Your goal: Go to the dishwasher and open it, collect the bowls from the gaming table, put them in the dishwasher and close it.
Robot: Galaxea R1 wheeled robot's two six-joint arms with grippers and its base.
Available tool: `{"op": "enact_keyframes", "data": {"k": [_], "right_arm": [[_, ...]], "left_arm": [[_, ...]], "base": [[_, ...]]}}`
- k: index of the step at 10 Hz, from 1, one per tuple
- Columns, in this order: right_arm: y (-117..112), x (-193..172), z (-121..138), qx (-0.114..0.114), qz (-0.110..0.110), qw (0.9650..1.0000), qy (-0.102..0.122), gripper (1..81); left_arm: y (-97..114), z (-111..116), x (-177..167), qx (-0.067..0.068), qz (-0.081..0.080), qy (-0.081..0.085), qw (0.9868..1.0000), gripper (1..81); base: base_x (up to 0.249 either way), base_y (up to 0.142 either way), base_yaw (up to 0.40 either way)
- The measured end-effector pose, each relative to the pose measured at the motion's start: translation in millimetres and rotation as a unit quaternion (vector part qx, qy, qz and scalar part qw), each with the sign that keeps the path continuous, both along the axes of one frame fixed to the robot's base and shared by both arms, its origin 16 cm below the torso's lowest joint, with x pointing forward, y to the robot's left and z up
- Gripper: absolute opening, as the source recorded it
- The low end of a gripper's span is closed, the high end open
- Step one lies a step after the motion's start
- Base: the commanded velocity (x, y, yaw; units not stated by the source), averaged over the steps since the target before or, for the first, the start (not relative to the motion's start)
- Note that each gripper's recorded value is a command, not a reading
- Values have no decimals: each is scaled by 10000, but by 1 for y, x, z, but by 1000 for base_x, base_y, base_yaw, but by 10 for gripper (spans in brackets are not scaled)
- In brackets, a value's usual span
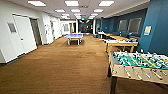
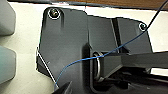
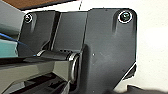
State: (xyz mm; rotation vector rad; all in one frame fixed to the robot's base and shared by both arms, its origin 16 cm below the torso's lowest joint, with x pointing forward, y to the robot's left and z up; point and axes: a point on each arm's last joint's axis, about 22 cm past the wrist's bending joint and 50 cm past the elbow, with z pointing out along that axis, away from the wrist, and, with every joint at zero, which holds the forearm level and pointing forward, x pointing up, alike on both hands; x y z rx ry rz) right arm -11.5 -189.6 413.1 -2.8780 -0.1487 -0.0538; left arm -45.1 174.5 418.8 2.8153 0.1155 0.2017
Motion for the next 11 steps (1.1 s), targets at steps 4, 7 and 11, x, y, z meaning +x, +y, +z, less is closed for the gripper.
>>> {"op": "enact_keyframes", "data": {"k": [4, 7, 11], "right_arm": [[-1, 2, 0, -12, 11, 10000, 6, 811], [-1, 3, 0, -13, 5, 10000, -19, 811], [-2, 2, 0, -17, 5, 10000, -9, 811]], "left_arm": [[-1, 0, 0, -6, 2, -13, 10000, 811], [-1, 0, -2, -5, 0, 10, 10000, 811], [2, 0, 1, 11, 0, -9, 10000, 811]], "base": [[0, 0, 225], [0, 0, 0], [0, 0, 0]]}}
